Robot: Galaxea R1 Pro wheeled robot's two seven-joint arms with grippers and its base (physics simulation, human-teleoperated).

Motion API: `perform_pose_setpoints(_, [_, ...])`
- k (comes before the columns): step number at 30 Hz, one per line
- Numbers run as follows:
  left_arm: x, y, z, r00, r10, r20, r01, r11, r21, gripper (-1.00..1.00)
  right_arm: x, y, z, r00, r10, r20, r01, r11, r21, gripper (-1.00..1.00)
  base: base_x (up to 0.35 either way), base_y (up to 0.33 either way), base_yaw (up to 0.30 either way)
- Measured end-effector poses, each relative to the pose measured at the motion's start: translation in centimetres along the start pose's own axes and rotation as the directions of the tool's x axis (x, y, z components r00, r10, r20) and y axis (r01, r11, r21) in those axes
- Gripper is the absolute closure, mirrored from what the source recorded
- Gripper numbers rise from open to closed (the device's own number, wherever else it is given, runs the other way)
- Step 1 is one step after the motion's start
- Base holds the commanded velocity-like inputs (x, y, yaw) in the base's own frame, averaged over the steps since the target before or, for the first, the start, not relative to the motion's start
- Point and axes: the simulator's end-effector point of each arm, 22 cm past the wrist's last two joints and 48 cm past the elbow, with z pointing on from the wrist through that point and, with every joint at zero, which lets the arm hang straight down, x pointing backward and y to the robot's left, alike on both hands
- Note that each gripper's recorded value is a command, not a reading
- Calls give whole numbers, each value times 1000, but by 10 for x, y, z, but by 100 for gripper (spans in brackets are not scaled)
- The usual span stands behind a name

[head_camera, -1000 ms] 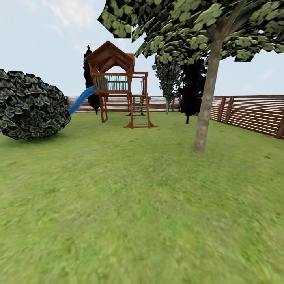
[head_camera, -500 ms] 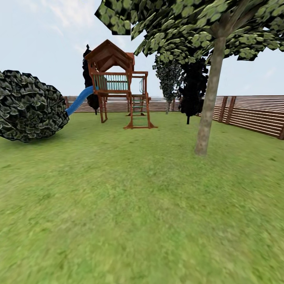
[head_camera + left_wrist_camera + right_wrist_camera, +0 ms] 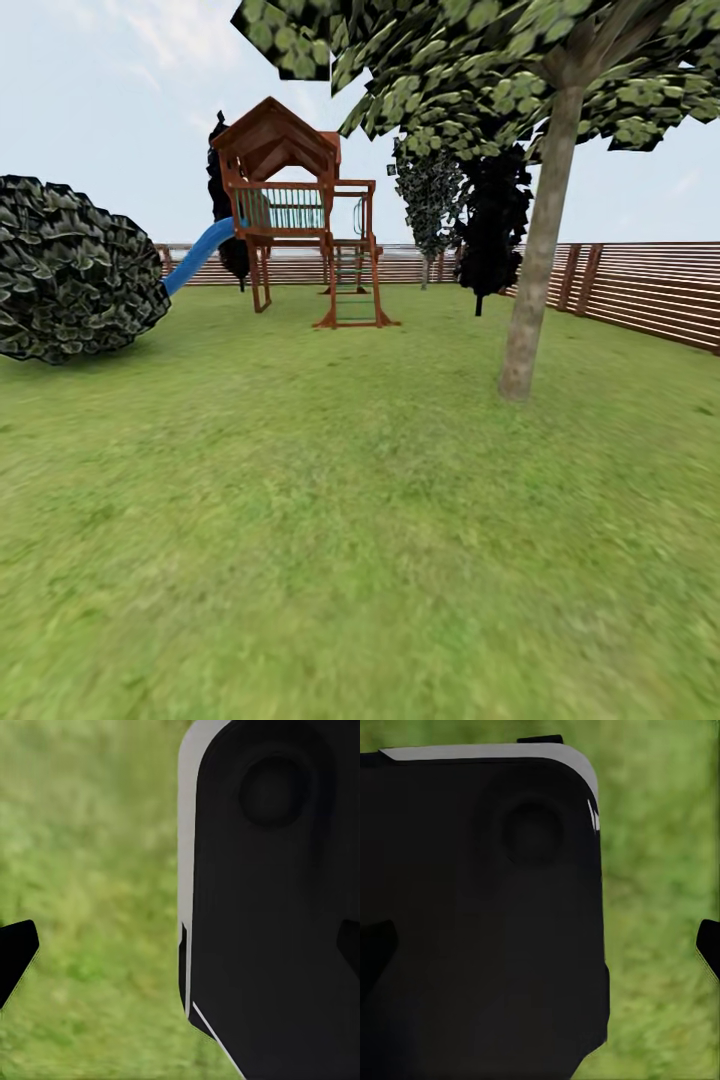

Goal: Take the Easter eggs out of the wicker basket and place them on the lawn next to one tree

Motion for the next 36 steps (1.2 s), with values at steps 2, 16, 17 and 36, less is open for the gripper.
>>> perform_pose_setpoints(2, [0, 0, 0, 1000, 0, 0, 0, 1000, 0, -100, 0, 0, 0, 1000, 0, 0, 0, 1000, 0, -100, 328, 0, 0])
perform_pose_setpoints(16, [0, 0, 0, 1000, 0, 0, 0, 1000, 0, -100, 0, 1, 0, 1000, -1, 1, 1, 1000, -1, -100, 328, 0, 0])
perform_pose_setpoints(17, [0, 0, 0, 1000, 1, 0, -1, 1000, 0, -100, 0, 1, 0, 1000, -1, 1, 1, 1000, -1, -100, 328, 0, 0])
perform_pose_setpoints(36, [0, 0, 0, 1000, 1, 0, -1, 1000, 0, -100, 0, 1, 0, 1000, 0, 0, 0, 1000, -2, -100, 328, 0, 0])
